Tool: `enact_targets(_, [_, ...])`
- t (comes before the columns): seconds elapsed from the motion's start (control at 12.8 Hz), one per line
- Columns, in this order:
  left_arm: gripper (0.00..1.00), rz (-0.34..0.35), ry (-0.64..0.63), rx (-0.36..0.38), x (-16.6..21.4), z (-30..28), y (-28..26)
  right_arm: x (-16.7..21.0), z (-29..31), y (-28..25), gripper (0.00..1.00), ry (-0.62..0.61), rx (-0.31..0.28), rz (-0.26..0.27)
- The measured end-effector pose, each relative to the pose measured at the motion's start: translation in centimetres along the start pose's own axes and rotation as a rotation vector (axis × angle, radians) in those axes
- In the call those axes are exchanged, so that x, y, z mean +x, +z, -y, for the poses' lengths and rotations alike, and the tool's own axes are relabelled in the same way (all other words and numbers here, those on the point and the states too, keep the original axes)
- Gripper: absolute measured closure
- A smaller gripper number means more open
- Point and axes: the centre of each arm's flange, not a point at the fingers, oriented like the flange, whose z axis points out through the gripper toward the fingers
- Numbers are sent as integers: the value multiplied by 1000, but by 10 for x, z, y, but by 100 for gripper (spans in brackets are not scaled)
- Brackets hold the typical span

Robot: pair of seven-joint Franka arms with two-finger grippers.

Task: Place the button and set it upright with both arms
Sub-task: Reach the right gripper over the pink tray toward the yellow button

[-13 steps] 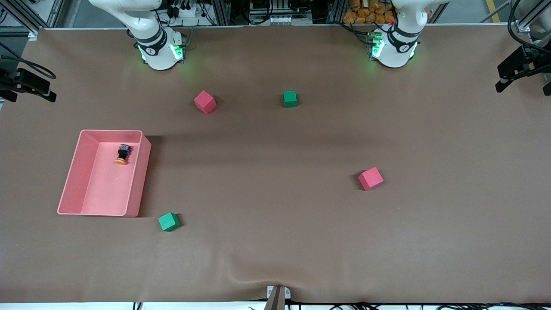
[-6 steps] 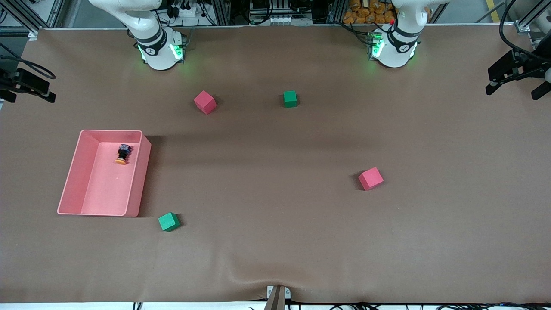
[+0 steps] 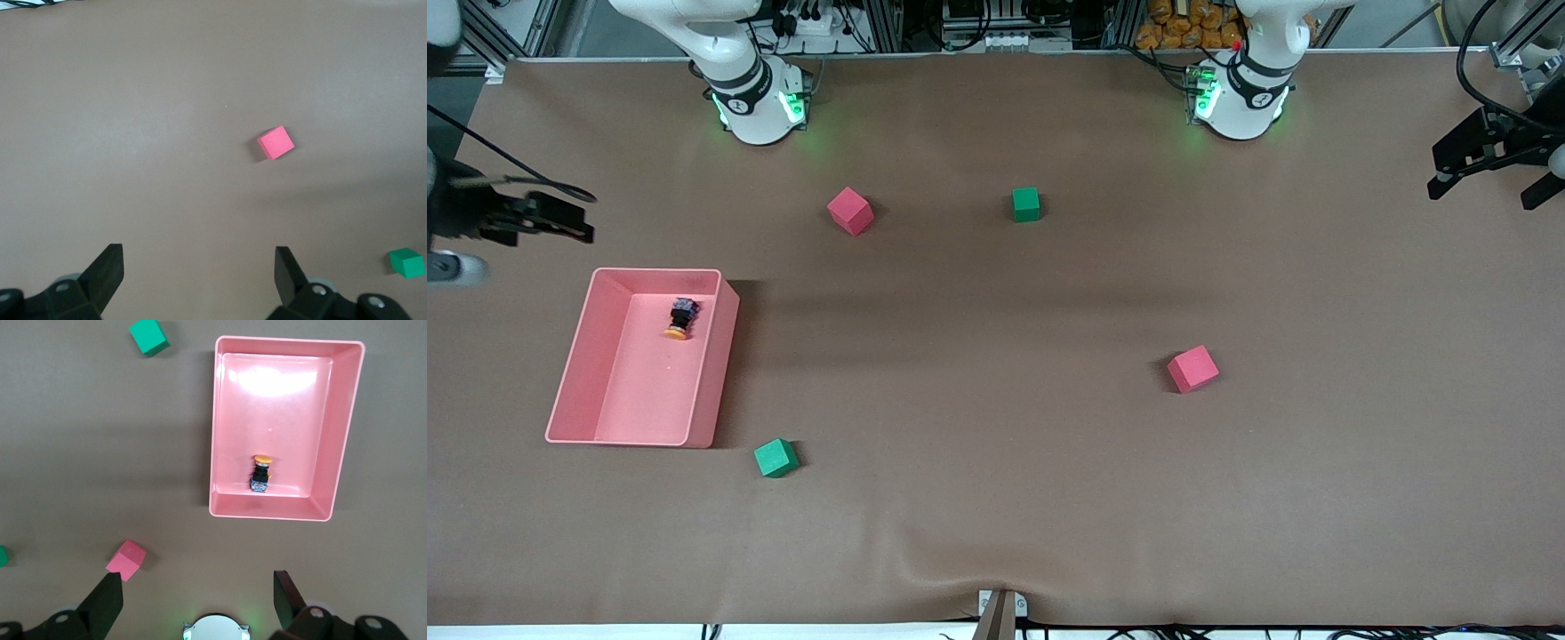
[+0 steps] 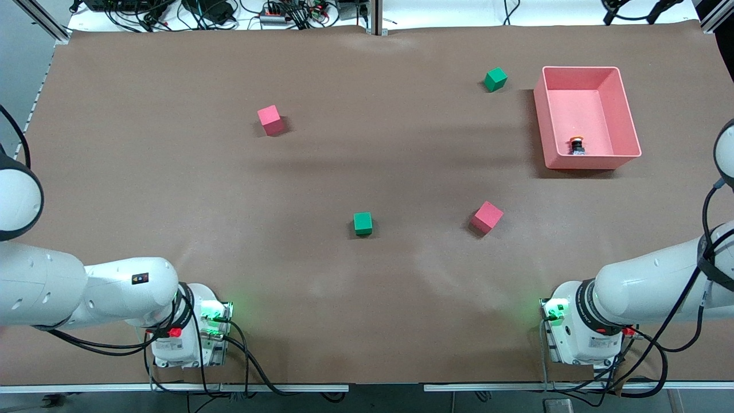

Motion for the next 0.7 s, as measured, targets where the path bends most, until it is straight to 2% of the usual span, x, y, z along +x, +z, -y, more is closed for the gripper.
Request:
enact_targets(0.08, [0, 1, 0, 0, 0, 0, 0, 3, 1, 9, 0, -3, -1, 37])
enact_targets(0.23, [0, 5, 0, -1, 1, 0, 3, 10, -4, 43, 0, 7, 0, 170])
enact_targets(0.31, [0, 8, 0, -2, 2, 1, 4, 16, -13, 58, 0, 23, 5, 213])
enact_targets(0.39, [0, 10, 0, -3, 3, 1, 6, 22, -27, 73, 0, 45, 13, 257])
enact_targets(0.55, [0, 13, 1, -4, 4, 1, 7, 31, -53, 116, 0, 77, 49, 387])
enact_targets(0.62, [0, 13, 1, -4, 4, 1, 7, 36, -63, 139, 0, 85, 78, 435])
enact_targets(0.7, [0, 13, 1, -4, 4, 1, 7, 42, -68, 156, 0, 90, 90, 454])
